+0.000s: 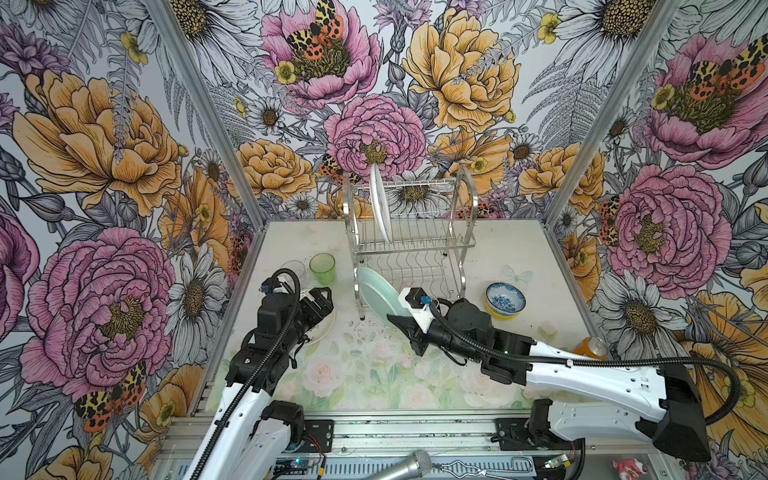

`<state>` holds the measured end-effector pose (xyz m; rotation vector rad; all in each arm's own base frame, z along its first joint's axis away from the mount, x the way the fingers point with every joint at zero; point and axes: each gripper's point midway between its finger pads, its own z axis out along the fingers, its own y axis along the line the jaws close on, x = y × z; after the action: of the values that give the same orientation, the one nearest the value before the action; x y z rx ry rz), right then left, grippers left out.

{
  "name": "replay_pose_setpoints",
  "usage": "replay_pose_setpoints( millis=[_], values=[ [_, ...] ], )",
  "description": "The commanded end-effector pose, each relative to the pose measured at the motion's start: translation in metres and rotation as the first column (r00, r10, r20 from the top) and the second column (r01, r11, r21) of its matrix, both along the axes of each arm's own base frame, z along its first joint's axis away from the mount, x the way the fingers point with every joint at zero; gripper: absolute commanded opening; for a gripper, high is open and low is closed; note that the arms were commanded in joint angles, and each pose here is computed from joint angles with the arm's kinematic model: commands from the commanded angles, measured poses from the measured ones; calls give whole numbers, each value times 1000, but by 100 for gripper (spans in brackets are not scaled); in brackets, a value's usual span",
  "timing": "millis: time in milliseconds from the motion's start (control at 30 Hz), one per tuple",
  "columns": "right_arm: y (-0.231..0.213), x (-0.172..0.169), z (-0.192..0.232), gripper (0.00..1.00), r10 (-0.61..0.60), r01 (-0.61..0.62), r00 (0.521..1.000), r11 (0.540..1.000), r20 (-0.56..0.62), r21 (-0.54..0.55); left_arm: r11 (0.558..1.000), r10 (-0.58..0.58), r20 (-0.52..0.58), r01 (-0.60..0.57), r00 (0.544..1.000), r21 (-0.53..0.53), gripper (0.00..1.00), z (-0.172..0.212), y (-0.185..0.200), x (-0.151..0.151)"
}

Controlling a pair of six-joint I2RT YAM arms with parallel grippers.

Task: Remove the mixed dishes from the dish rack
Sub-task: 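Carry the plate toward the left gripper while the left gripper moves to meet it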

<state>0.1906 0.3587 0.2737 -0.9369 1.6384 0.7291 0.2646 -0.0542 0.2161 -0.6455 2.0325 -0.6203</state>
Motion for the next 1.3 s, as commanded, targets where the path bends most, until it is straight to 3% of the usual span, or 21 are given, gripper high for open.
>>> replay_pose_setpoints(
  millis=[0,400,800,1267],
  values=[
    [7,8,49,0,-46,32,992,993,117,117,999,-16,4,16,1000,-35,99,3,-3,-3],
    [31,13,25,0,-93,106,966,994,241,-39,969,-73,-7,69,997,-237,99,16,-27,-12],
    [28,22,9,0,-147,196,937,972,317,-127,945,-91,-19,80,996,-318,99,17,-36,-15],
    [41,19,-2,0,-123,211,918,956,377,-202,900,-153,-4,138,988,-414,99,27,-60,-17]
  ],
)
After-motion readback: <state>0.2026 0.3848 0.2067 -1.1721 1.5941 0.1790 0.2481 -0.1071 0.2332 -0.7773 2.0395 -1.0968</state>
